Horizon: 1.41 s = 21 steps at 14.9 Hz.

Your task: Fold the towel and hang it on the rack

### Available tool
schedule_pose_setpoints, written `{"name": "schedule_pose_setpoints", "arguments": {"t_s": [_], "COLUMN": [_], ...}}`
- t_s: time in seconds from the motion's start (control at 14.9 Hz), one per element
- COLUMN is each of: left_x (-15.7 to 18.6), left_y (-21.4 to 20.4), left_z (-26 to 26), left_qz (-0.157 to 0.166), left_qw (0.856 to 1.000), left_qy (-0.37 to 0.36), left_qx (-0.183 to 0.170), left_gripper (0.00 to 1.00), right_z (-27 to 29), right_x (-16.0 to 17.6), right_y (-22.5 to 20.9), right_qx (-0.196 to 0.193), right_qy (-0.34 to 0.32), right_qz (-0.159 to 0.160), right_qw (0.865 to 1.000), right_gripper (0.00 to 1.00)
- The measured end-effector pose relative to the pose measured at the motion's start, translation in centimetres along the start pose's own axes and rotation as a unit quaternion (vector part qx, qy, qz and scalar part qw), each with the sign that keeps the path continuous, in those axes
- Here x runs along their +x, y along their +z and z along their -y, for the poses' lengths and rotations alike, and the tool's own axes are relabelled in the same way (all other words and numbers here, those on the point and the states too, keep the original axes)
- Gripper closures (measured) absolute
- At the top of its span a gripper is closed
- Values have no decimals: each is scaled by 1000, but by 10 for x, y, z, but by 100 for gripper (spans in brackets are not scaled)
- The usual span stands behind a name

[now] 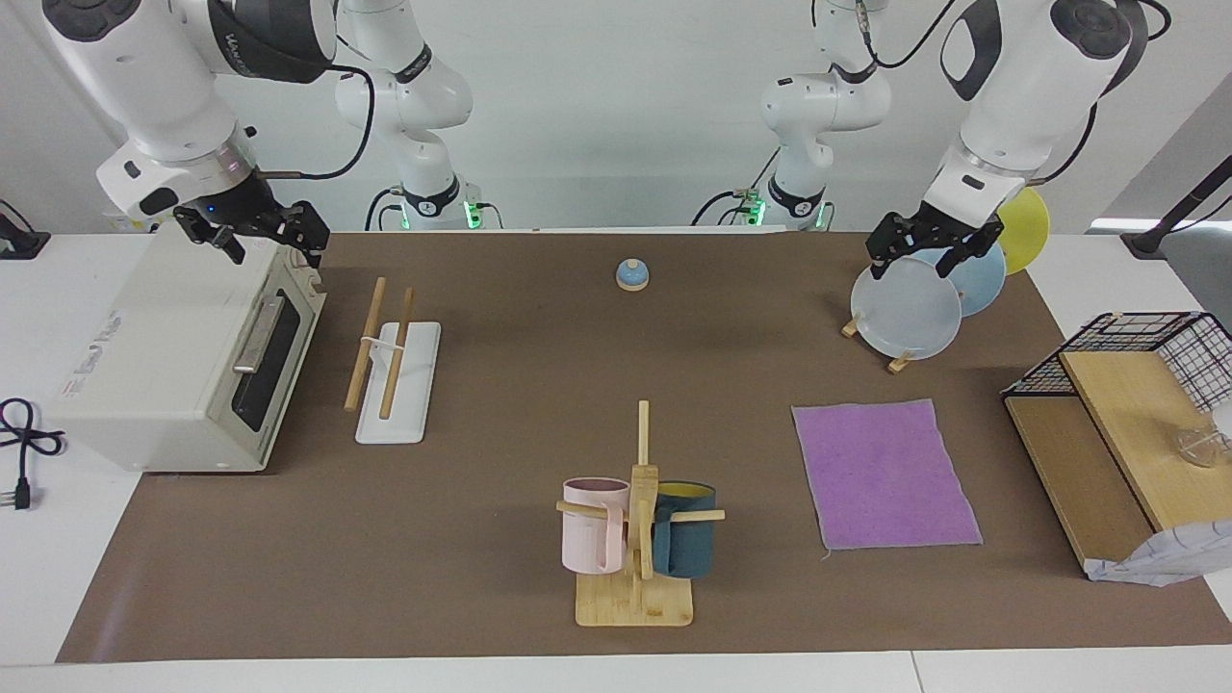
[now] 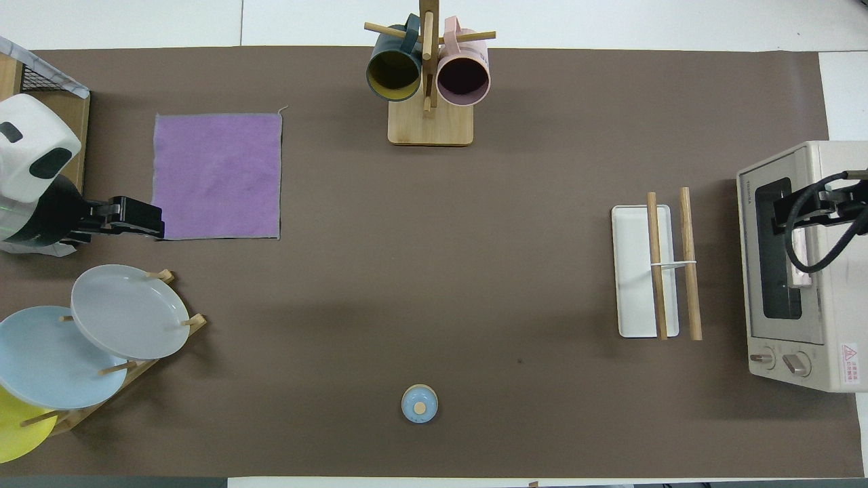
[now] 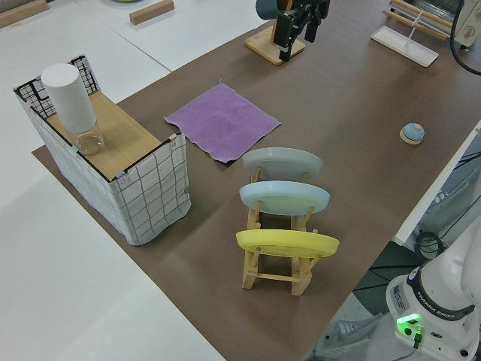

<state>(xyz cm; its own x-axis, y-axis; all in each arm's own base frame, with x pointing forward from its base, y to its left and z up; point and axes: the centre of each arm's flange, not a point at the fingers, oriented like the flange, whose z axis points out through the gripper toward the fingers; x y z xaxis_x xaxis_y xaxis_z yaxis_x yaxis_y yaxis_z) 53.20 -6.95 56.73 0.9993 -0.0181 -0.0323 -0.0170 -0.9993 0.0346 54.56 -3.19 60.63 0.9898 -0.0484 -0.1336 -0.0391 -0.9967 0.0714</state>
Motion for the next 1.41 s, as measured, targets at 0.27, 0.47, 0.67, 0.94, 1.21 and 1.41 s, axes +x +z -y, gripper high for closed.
{"name": "schedule_pose_setpoints", "arguments": {"t_s": [0.27,0.47,0.67,0.94,1.21,1.41], "left_x": [37,66,77,79,80,79], "left_y": [99,189,256,270,269,266], "left_z": [71,116,137,140,141,145], "left_qz": [11,15,28,32,31,29], "left_qw": [1000,999,998,996,996,996], "left_qy": [-21,-33,-47,-60,-62,-66], "left_qx": [-15,-26,-36,-52,-53,-53], "left_gripper": [0,0,0,0,9,29], "right_z": [0,0,0,0,0,0], "right_x": [0,0,0,0,0,0], "right_y": [0,0,0,0,0,0], "right_qx": [0,0,0,0,0,0], "right_qy": [0,0,0,0,0,0], "right_qz": [0,0,0,0,0,0], "right_qw": [1000,1000,1000,1000,1000,1000], "right_gripper": [0,0,0,0,0,0]}}
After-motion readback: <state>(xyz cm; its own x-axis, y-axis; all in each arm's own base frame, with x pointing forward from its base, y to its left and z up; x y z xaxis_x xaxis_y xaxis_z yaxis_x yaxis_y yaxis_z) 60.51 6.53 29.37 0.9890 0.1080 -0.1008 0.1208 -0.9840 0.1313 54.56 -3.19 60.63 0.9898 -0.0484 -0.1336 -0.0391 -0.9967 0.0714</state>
